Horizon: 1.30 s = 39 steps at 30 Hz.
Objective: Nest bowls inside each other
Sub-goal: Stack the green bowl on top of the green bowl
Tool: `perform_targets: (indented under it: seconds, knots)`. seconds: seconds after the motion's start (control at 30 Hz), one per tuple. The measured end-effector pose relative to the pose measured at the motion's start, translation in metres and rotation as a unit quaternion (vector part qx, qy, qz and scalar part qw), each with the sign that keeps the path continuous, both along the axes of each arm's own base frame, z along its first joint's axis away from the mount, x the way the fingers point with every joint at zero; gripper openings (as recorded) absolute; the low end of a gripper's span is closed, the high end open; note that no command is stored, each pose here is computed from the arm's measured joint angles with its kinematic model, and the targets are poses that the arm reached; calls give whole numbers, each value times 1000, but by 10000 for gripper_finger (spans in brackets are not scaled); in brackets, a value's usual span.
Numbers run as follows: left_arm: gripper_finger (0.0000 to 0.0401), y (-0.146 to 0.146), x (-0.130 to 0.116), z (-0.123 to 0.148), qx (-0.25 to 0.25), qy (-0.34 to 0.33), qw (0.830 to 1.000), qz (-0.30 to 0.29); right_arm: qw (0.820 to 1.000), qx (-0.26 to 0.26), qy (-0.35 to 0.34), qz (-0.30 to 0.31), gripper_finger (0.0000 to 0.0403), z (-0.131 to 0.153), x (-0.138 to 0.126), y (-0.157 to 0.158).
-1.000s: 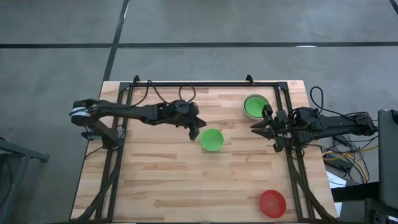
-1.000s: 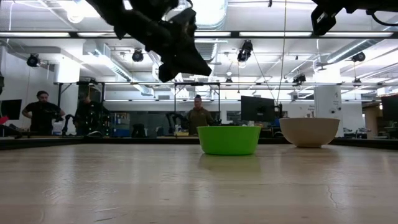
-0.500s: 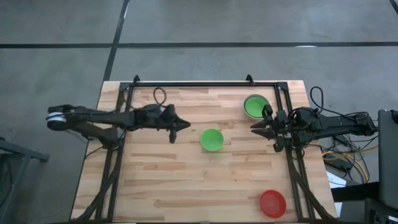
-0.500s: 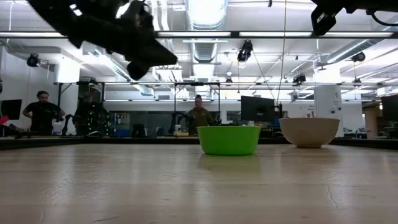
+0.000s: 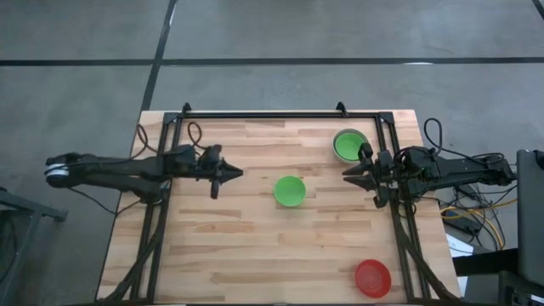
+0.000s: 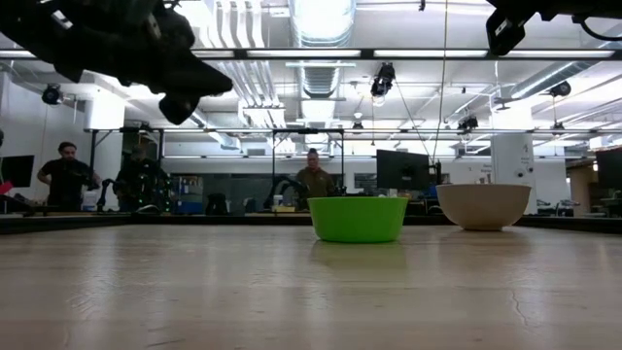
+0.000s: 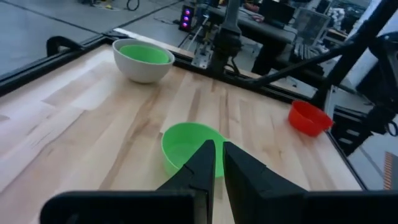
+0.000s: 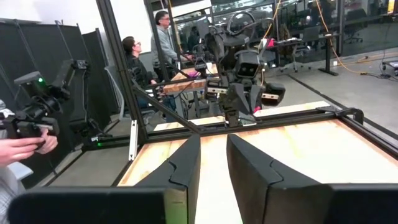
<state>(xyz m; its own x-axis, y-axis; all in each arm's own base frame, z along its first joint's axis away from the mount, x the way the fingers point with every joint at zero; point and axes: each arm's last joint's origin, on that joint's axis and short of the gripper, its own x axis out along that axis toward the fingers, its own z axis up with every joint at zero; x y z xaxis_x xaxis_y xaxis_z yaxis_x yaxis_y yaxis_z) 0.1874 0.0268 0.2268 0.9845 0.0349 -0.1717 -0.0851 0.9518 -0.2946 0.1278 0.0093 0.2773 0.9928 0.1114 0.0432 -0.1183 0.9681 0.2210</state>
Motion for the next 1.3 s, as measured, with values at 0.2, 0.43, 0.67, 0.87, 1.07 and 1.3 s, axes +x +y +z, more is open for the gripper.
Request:
perform_targets:
  seconds: [0.2, 0.43, 0.67, 0.87, 1.07, 1.3]
  knots:
    - [35, 1, -12, -3, 5, -7, 1000, -17, 1000, 0, 0, 0, 82, 0, 0, 0]
    - [35, 0, -20, -7, 15, 13, 999, -31, 1000, 0, 0, 0, 71, 0, 0, 0]
    - [35, -2, -25, -13, 21, 32, 998, -43, 1000, 0, 0, 0, 71, 0, 0, 0]
    - [35, -3, -31, -14, 27, -10, 999, -41, 1000, 0, 0, 0, 79, 0, 0, 0]
    - [35, -4, -35, -11, 32, -29, 998, -38, 1000, 0, 0, 0, 80, 0, 0, 0]
    - [35, -3, -36, -10, 51, -35, 998, -34, 1000, 0, -1, 0, 69, 0, 0, 0]
